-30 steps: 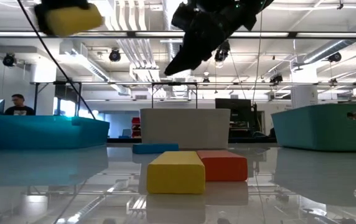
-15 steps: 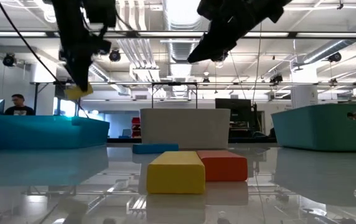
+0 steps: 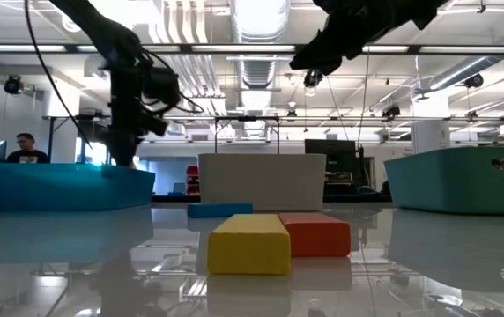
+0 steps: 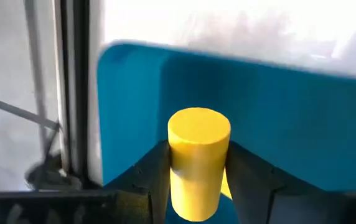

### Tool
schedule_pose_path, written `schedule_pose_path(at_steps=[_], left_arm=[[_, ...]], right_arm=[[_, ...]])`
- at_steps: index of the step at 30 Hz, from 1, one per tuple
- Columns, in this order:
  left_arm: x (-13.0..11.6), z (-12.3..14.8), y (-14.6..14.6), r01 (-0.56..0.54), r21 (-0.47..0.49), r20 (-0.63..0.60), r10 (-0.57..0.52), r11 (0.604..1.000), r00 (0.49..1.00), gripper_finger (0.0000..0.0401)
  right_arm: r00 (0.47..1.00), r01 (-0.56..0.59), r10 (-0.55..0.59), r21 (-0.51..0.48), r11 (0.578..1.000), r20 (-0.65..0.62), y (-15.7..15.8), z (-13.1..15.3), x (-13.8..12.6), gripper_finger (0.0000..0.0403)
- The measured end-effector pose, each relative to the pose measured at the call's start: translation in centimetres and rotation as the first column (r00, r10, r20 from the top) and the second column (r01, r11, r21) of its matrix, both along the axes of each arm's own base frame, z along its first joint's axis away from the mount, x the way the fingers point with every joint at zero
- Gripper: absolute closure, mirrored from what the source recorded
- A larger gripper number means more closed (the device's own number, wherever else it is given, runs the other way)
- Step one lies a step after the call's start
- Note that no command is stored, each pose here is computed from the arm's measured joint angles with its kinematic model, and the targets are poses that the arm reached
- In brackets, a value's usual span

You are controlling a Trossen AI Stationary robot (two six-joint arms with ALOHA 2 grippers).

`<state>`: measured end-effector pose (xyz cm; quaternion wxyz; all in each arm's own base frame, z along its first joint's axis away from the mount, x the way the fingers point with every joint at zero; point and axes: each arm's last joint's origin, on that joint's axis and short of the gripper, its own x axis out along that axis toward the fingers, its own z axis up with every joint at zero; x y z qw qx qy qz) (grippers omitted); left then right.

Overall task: Sort & place blocks by color
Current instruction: Put the yellow block into the blue bin, then put the orange block into the green bin

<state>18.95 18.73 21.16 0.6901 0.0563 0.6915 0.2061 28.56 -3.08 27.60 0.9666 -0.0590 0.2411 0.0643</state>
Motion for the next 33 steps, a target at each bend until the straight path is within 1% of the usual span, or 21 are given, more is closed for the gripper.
schedule_pose_path(at_steps=[4, 9, 14, 21, 28, 30, 33], left_arm=[[0.8, -1.6, 1.3, 0.03, 0.019, -0.045, -0.029, 0.999, 0.999, 0.0282], [0.8, -3.5, 2.0, 0.03, -0.021, -0.117, -0.032, 0.999, 0.993, 0.0281], [0.8, -4.1, 2.1, 0.02, -0.019, -0.151, -0.022, 1.0, 0.988, 0.0274], [0.8, -3.4, 2.1, 0.021, 0.015, -0.124, -0.019, 1.0, 0.992, 0.0249], [0.8, -1.8, 1.2, 0.031, 0.052, -0.106, -0.026, 0.998, 0.994, 0.0244], [0.8, -0.7, 0.6, 0.011, 0.067, -0.085, -0.006, 0.998, 0.996, 0.0244], [0.7, 1.3, -0.8, -0.071, 0.096, -0.006, 0.072, 0.993, 0.997, 0.0244]], right_arm=[[1.0, 0.006, -0.006, 0.01, 1.0, 0.0, 0.0, -0.1, -0.4, 0.0311], [1.0, 0.009, -0.009, 0.017, 1.0, -0.005, 0.1, -0.2, -0.5, 0.0312], [1.0, 0.014, -0.014, 0.024, 1.0, -0.01, 0.1, -0.3, -0.5, 0.0317], [1.0, 0.018, -0.018, 0.033, 0.999, -0.011, 0.1, -0.4, -0.5, 0.0316], [1.0, 0.027, -0.026, 0.049, 0.998, -0.013, 0.1, -0.4, -0.5, 0.0319], [0.999, 0.033, -0.033, 0.058, 0.998, -0.015, 0.0, -0.4, -0.5, 0.0322], [0.999, 0.047, -0.046, 0.084, 0.995, -0.019, 0.1, -0.6, -0.5, 0.0323]])
